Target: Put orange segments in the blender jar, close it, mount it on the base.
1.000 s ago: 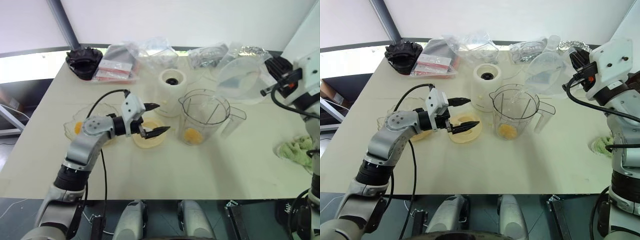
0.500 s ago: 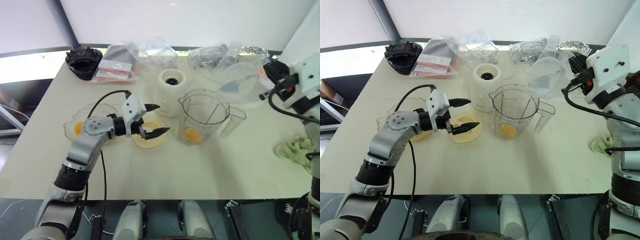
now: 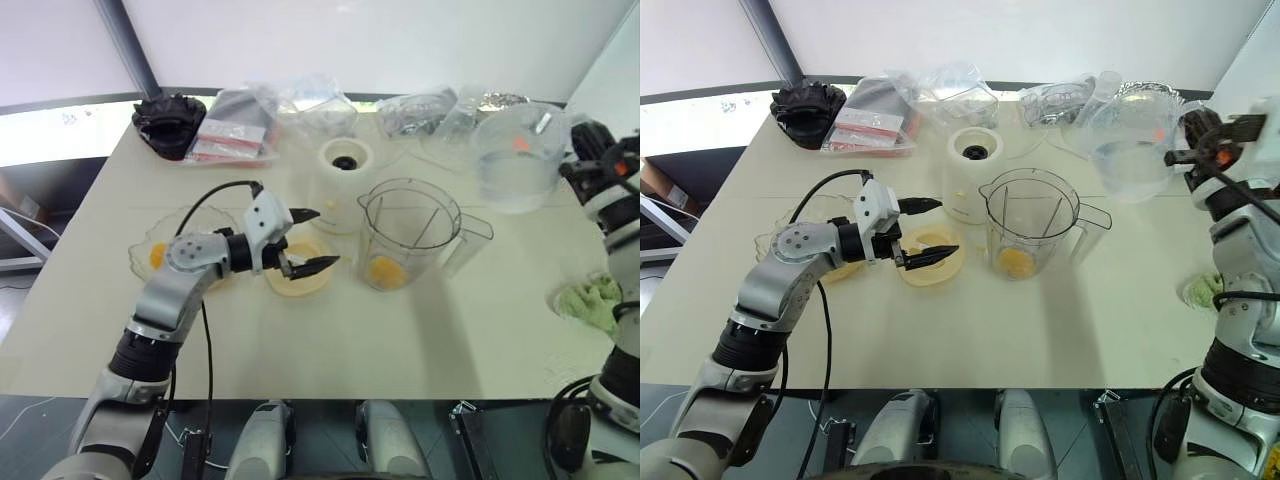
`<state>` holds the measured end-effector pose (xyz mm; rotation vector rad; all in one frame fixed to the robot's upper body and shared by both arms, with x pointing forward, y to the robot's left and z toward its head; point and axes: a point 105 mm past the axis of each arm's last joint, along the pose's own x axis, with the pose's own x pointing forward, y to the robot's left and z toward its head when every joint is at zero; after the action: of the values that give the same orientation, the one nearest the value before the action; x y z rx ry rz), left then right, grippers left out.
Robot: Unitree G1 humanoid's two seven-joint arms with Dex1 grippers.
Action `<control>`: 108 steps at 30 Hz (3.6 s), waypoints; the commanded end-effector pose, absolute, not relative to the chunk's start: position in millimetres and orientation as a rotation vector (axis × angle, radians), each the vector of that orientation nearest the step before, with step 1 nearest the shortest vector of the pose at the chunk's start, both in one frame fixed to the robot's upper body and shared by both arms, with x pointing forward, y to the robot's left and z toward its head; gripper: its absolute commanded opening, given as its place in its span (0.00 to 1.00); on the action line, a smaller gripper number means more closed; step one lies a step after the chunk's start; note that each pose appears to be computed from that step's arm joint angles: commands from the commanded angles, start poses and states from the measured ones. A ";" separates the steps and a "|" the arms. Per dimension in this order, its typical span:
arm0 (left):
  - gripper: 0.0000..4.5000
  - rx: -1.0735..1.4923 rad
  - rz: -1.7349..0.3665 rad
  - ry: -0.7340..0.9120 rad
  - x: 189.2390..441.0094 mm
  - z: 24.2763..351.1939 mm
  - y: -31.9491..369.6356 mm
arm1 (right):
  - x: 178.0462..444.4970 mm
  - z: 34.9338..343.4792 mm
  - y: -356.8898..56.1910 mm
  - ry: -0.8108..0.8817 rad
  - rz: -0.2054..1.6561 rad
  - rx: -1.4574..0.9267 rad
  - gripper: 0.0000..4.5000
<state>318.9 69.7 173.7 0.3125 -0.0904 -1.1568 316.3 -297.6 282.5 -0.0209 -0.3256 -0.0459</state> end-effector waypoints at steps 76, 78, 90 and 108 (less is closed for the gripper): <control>1.00 0.333 -1.182 -0.081 304.6 177.0 72.1 | 231.3 100.0 -372.2 -0.022 -0.369 0.020 0.78; 1.00 0.331 -1.185 -0.084 306.2 178.0 72.5 | 213.7 102.4 -352.3 0.017 -0.290 -0.026 0.78; 1.00 0.400 -1.131 -0.058 331.8 181.9 96.3 | 200.5 132.3 -246.3 0.117 0.217 -0.103 0.78; 1.00 0.911 -1.506 0.248 379.2 165.9 104.8 | 216.2 159.9 -187.6 0.153 0.639 -0.203 0.78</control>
<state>376.6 103.8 161.4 0.8214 0.2625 -1.4972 217.8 -197.5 149.9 -0.1868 0.1871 0.5955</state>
